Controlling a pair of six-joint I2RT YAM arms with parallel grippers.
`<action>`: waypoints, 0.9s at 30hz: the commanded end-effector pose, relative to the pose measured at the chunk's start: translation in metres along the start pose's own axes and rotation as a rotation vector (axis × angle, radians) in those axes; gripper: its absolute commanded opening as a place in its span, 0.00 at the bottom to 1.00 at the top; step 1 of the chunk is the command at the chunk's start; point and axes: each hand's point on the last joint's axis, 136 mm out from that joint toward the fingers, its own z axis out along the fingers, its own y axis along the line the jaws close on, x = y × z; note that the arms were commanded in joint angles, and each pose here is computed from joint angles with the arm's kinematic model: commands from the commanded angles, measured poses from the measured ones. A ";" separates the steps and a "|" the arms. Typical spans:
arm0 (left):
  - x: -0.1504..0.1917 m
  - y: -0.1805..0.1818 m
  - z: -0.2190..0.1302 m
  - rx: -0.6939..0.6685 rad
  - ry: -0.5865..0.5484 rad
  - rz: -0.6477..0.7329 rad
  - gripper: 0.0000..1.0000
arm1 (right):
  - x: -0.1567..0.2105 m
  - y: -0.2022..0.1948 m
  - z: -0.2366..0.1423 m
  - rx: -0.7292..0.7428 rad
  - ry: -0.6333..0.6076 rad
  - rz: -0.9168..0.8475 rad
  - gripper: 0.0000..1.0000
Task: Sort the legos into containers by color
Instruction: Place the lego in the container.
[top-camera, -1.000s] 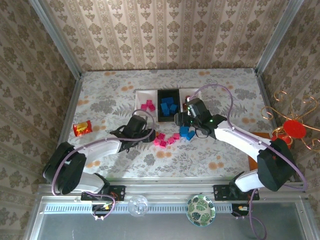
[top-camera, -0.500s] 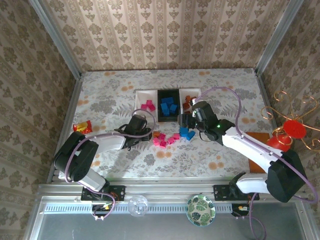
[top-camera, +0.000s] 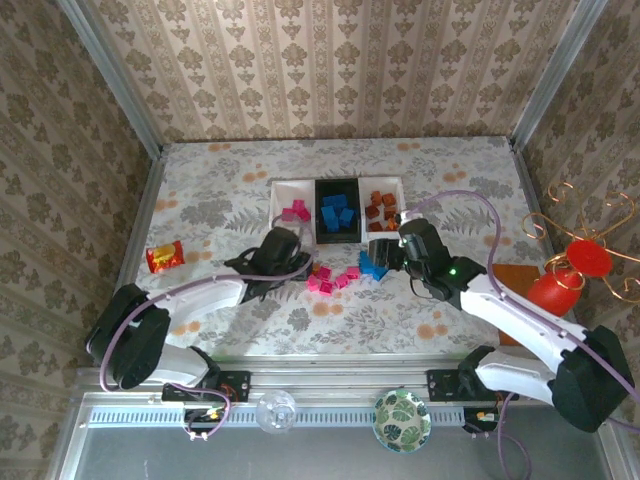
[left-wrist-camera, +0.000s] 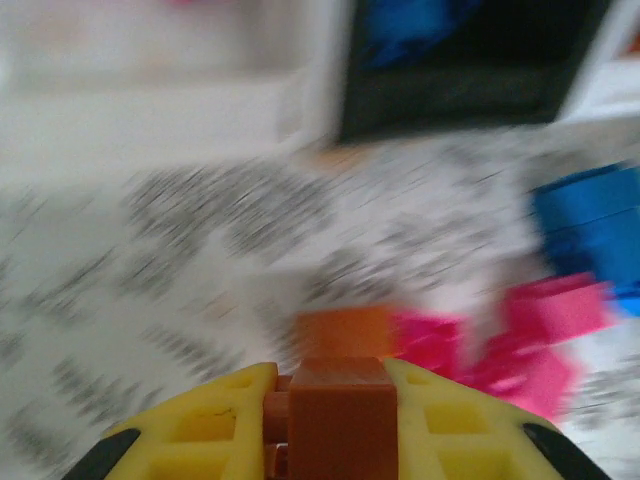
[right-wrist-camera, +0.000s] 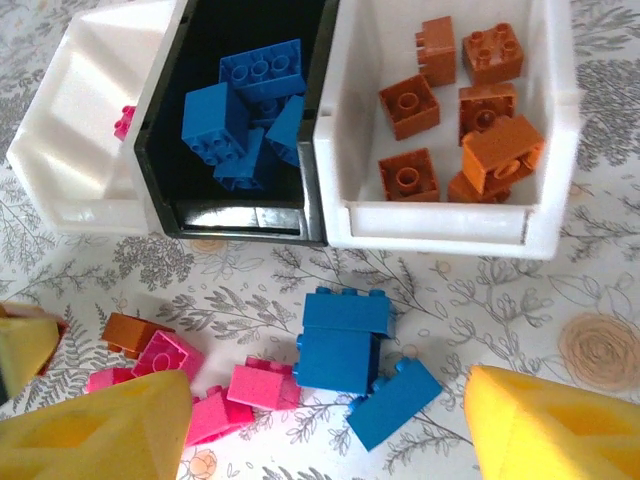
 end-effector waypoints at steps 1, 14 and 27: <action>-0.044 -0.059 0.000 0.125 -0.035 0.082 0.18 | 0.005 -0.014 -0.011 0.046 -0.032 0.048 0.74; -0.142 -0.151 0.116 0.228 -0.022 0.167 0.22 | 0.023 -0.031 -0.029 0.073 -0.019 0.064 0.75; -0.170 -0.156 0.079 0.288 -0.105 0.132 0.63 | 0.023 -0.026 -0.027 0.051 -0.014 0.057 0.78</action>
